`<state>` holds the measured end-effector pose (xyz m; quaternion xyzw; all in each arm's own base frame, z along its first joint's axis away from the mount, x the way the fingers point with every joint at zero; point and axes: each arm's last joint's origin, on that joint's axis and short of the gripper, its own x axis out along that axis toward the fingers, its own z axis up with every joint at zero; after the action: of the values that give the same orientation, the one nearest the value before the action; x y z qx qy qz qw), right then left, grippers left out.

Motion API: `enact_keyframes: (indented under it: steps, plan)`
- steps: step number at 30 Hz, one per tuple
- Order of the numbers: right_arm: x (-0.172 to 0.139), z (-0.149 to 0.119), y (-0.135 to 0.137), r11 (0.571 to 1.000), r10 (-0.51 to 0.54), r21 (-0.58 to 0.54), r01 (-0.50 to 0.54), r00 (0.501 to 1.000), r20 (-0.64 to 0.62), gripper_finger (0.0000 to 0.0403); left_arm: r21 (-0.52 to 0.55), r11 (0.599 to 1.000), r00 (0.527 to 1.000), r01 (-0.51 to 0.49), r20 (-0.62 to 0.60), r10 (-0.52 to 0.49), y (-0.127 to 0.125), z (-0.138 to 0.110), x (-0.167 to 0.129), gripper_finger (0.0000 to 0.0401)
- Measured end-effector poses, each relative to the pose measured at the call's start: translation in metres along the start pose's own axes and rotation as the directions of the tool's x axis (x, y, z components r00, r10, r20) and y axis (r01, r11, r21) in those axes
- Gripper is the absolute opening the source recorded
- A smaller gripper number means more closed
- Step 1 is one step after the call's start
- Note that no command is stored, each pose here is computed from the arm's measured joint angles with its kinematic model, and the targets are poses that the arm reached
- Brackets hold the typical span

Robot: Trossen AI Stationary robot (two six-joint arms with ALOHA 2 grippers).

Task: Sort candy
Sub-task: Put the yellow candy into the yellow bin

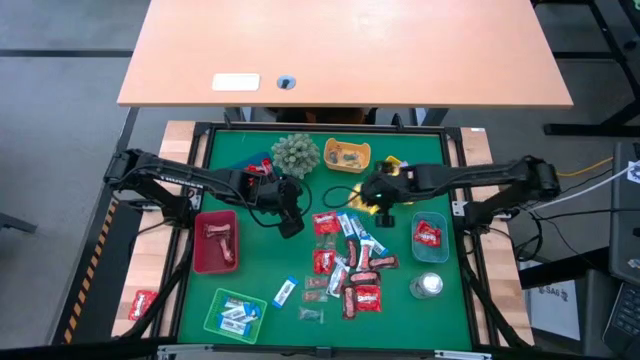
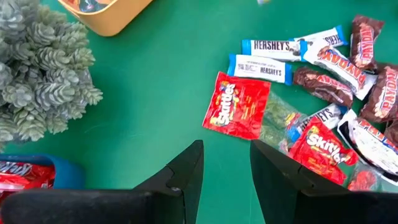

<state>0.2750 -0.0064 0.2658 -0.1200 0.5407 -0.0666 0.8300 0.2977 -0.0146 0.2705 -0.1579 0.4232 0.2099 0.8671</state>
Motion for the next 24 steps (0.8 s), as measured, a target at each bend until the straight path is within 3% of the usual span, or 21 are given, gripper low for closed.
enact_keyframes:
  steps: [3,14,24]
  plan:
    - [-0.006,-0.018,-0.008,0.996,-0.07,0.047,0.073,0.996,-0.052,0.0031,-0.001,1.0,1.0,0.0,0.002,0.0,0.0,0.0,0.0,0.0118]
    - [0.007,-0.095,-0.037,0.954,-0.159,0.205,0.218,0.949,-0.273,0.0031,-0.002,1.0,1.0,0.003,0.008,-0.003,0.0,0.001,0.0,0.0118]
    - [0.027,-0.127,-0.039,0.935,-0.115,0.27,0.229,0.918,-0.378,0.0031,-0.002,1.0,1.0,0.003,0.009,-0.003,0.0,0.001,0.0,0.0118]
